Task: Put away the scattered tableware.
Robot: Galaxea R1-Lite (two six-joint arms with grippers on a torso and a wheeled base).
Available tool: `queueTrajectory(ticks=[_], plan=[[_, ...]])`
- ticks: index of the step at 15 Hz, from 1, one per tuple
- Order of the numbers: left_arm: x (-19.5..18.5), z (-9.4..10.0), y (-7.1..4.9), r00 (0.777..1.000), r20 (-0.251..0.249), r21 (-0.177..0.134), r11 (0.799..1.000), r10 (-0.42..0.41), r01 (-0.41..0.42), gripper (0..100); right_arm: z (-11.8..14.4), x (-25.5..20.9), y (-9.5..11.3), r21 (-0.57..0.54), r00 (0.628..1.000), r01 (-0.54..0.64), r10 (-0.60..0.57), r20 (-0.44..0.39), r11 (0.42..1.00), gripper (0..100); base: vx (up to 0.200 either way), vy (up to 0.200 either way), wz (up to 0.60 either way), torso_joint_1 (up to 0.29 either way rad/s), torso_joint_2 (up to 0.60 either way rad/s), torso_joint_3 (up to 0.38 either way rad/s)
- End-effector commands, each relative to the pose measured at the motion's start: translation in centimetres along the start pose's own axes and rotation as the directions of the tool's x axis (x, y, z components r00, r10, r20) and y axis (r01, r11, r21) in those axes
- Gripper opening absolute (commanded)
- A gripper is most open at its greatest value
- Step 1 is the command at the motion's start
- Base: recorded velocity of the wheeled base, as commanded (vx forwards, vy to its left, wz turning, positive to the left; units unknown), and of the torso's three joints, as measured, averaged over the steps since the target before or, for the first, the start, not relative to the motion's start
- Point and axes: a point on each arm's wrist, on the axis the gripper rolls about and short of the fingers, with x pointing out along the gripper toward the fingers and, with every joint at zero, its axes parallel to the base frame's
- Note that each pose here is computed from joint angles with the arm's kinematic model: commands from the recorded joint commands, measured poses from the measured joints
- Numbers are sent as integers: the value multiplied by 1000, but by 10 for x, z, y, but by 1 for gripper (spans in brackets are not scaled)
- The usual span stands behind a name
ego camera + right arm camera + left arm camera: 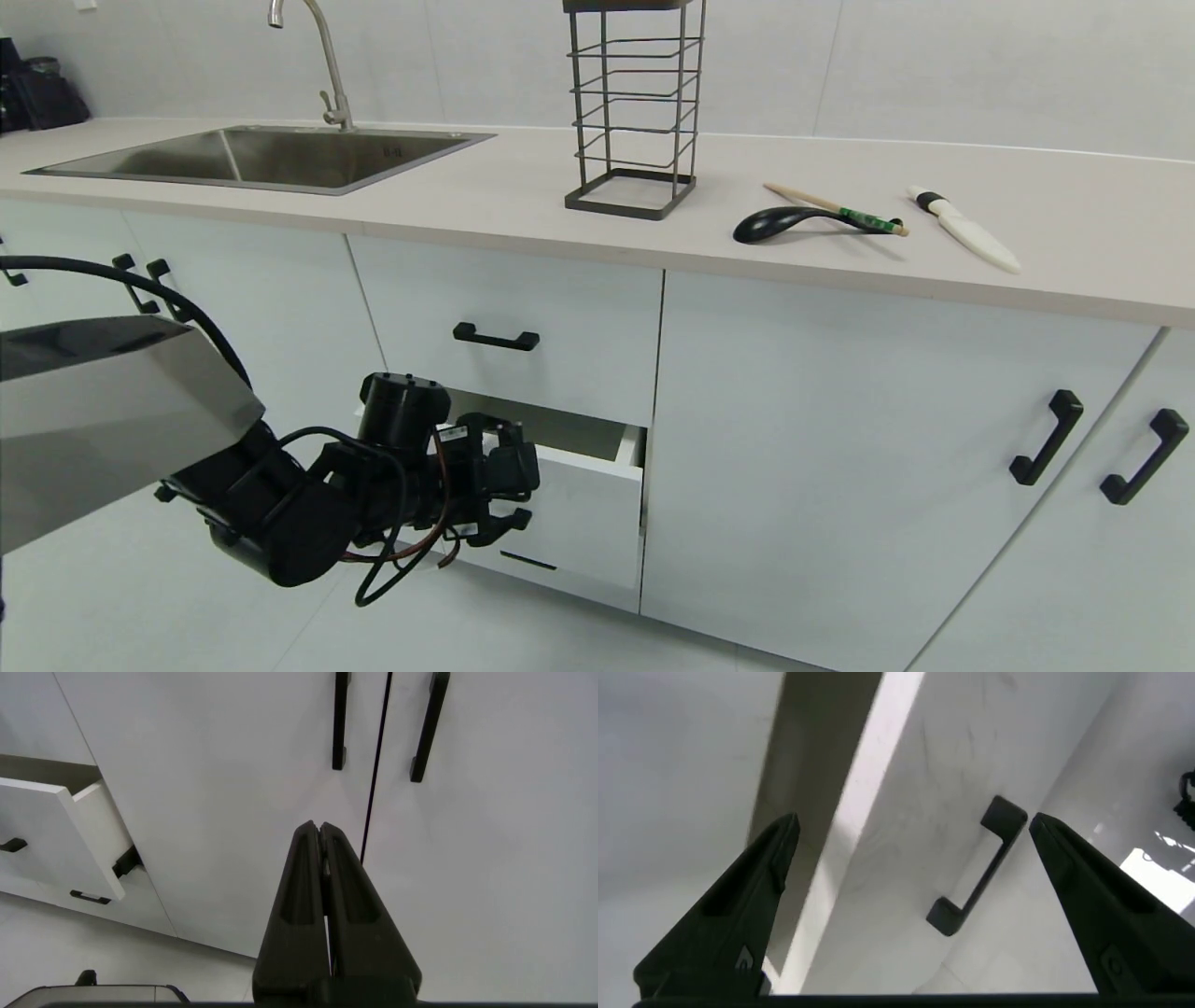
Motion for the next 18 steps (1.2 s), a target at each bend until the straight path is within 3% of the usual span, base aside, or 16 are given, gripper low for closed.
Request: queueTrajectory(ticks=[1, 8, 14, 18], plan=[[13, -9, -13, 1000, -15, -6, 1000, -25, 25, 100, 0, 0, 0, 0, 1000, 0, 0, -1, 1000, 0, 0, 0, 0, 0, 0, 0], [-12, -17, -40, 998, -24, -15, 998, -56, 56, 100, 0, 0, 0, 0, 1000, 0, 0, -3, 1000, 0, 0, 0, 0, 0, 0, 0], [-49, -12, -64, 995, -18, 3, 995, -97, 97, 100, 0, 0, 0, 0, 1000, 0, 0, -1, 1000, 0, 0, 0, 0, 0, 0, 0], [-64, 1, -66, 996, 21, 28, 996, -85, 85, 100, 0, 0, 0, 0, 1000, 0, 0, -1, 1000, 0, 0, 0, 0, 0, 0, 0]])
